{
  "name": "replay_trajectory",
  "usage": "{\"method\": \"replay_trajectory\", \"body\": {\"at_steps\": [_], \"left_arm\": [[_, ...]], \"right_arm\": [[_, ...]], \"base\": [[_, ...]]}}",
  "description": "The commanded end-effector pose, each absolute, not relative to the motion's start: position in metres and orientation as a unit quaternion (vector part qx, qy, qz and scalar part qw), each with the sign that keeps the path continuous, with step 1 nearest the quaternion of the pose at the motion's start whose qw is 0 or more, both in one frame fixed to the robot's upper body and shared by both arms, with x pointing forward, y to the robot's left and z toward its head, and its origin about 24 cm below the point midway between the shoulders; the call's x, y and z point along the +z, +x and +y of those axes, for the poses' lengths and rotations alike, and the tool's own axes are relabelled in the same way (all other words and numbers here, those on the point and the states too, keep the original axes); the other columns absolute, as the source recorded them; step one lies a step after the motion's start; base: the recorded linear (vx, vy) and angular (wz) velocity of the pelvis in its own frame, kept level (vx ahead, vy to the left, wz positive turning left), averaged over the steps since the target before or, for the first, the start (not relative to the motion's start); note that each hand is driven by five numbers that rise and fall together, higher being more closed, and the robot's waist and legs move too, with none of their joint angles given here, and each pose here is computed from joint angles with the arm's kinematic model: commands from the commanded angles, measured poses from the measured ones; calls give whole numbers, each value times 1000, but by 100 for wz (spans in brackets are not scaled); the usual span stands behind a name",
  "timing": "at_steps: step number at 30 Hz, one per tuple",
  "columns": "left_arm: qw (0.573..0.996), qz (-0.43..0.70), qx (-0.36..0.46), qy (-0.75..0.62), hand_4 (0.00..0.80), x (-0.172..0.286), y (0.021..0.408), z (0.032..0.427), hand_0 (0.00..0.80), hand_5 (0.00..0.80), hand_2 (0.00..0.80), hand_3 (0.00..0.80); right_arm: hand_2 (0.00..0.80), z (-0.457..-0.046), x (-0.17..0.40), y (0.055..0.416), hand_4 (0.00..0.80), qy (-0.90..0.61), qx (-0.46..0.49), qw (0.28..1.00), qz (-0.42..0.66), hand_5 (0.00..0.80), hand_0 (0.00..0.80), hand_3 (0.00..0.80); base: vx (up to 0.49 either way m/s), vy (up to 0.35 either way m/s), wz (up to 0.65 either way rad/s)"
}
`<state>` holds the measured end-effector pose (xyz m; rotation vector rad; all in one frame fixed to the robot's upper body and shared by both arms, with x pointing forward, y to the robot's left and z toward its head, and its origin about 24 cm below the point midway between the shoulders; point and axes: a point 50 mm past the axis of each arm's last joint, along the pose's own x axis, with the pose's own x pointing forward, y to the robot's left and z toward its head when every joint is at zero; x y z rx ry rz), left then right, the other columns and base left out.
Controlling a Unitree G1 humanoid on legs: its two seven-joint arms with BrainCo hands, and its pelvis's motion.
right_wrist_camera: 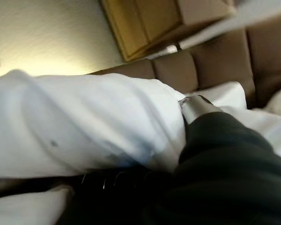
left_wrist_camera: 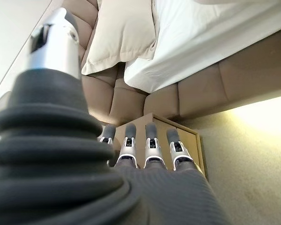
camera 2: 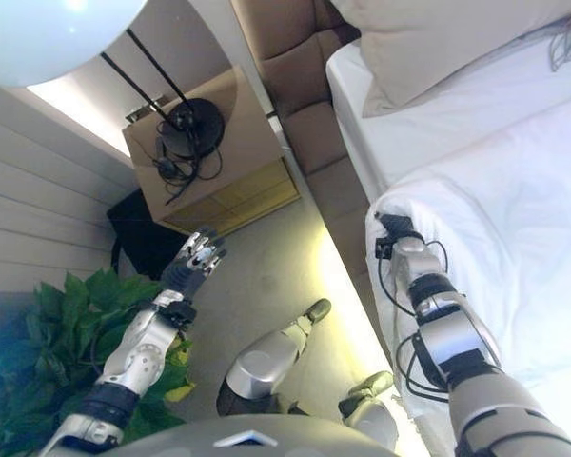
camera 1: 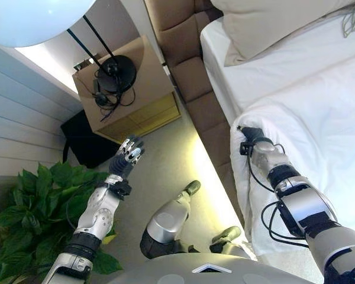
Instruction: Make the bed neatly
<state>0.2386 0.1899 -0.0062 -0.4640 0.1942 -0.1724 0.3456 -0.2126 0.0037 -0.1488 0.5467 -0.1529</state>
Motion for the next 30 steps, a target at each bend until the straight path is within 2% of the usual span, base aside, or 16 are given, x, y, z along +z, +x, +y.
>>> {"method": "replay_trajectory", "body": {"at_steps": [1, 6, 17, 18, 19, 26, 30], "left_arm": [[974, 58, -109, -189, 0, 12, 249, 192, 0, 0, 0, 0], [975, 58, -106, -187, 0, 12, 249, 197, 0, 0, 0, 0], [976, 55, -101, -187, 0, 12, 247, 200, 0, 0, 0, 0], [976, 55, -101, -187, 0, 13, 246, 200, 0, 0, 0, 0], [976, 54, -101, -187, 0, 13, 246, 201, 0, 0, 0, 0], [976, 51, -101, -187, 0, 12, 244, 200, 0, 0, 0, 0], [977, 46, -81, -192, 0, 10, 241, 201, 0, 0, 0, 0]], "right_arm": [[800, -116, 58, 376, 800, -114, 155, 970, 147, 800, 800, 800], [800, -102, 61, 375, 800, -141, 199, 958, 148, 800, 800, 800], [800, -109, 58, 374, 800, -130, 187, 961, 155, 800, 800, 800], [483, -109, 56, 373, 483, -128, 187, 960, 162, 483, 483, 483], [0, -109, 53, 372, 0, -128, 185, 960, 169, 0, 0, 0], [0, -111, 39, 363, 0, -55, 167, 965, 195, 0, 0, 0], [0, -91, 16, 344, 0, -11, 146, 967, 210, 0, 0, 0]], "base": [[35, -32, 5], [13, -9, 5], [2, -1, 1], [0, 0, 0], [0, 0, 0], [0, 0, 0], [0, 0, 0]]}}
